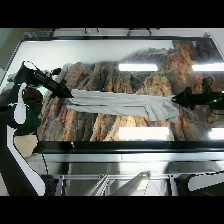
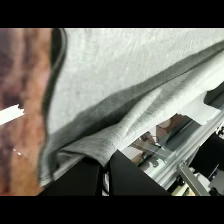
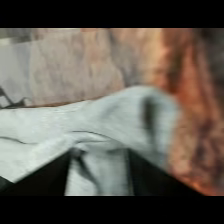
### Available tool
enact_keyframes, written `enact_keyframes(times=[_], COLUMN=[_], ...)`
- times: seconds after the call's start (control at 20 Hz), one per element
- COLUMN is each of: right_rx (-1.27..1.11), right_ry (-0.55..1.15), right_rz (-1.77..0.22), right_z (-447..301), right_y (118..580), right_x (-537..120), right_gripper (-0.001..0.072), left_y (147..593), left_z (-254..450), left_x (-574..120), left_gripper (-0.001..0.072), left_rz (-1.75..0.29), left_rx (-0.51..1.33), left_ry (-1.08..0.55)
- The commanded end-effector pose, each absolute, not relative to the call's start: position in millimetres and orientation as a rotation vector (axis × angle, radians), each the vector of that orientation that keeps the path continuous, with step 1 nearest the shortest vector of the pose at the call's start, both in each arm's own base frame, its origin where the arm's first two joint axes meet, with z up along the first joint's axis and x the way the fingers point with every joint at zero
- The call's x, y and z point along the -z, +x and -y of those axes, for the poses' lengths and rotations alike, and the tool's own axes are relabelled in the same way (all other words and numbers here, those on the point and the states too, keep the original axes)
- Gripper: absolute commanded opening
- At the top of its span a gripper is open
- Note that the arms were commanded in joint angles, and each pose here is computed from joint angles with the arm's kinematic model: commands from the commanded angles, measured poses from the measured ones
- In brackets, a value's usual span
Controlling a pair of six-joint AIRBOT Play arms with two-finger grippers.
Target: Fold the shirts.
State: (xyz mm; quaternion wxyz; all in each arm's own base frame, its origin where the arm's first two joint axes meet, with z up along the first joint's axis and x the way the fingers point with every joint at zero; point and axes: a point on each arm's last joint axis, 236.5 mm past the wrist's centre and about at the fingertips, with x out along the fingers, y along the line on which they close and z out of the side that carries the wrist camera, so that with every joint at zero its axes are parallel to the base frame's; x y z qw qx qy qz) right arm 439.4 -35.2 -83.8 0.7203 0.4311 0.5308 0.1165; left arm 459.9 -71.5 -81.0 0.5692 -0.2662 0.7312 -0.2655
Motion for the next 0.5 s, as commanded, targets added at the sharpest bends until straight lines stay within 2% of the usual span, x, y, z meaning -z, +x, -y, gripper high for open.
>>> enact_keyframes(times=[0.0, 0.05, 0.1, 0.15, 0.3, 0.35, 0.4, 0.45], right_rx=[-0.277, -0.284, -0.279, -0.278, -0.307, -0.311, -0.317, -0.316], right_ry=[0.805, 0.778, 0.757, 0.739, 0.765, 0.776, 0.781, 0.787], right_rz=[-1.211, -1.211, -1.219, -1.238, -1.318, -1.341, -1.362, -1.379], right_z=[61, 67, 71, 72, 54, 47, 39, 32], right_y=[431, 429, 426, 421, 402, 396, 390, 385], right_x=[65, 56, 52, 53, 66, 74, 81, 89], right_gripper=[0.048, 0.0487, 0.0632, 0.0707, 0.0707, 0.0707, 0.0707, 0.0707], left_y=[475, 475, 472, 469, 458, 457, 457, 457], left_z=[70, 75, 76, 79, 79, 79, 79, 79], left_x=[56, 49, 43, 38, 34, 34, 34, 34], left_gripper=[0.0018, 0.0017, 0.0017, 0.0017, 0.0018, 0.0067, 0.0342, 0.0539], left_rz=[-1.626, -1.608, -1.602, -1.606, -1.649, -1.654, -1.652, -1.651], left_rx=[0.65, 0.666, 0.683, 0.706, 0.737, 0.74, 0.738, 0.737], left_ry=[-0.677, -0.712, -0.742, -0.76, -0.753, -0.753, -0.753, -0.754])
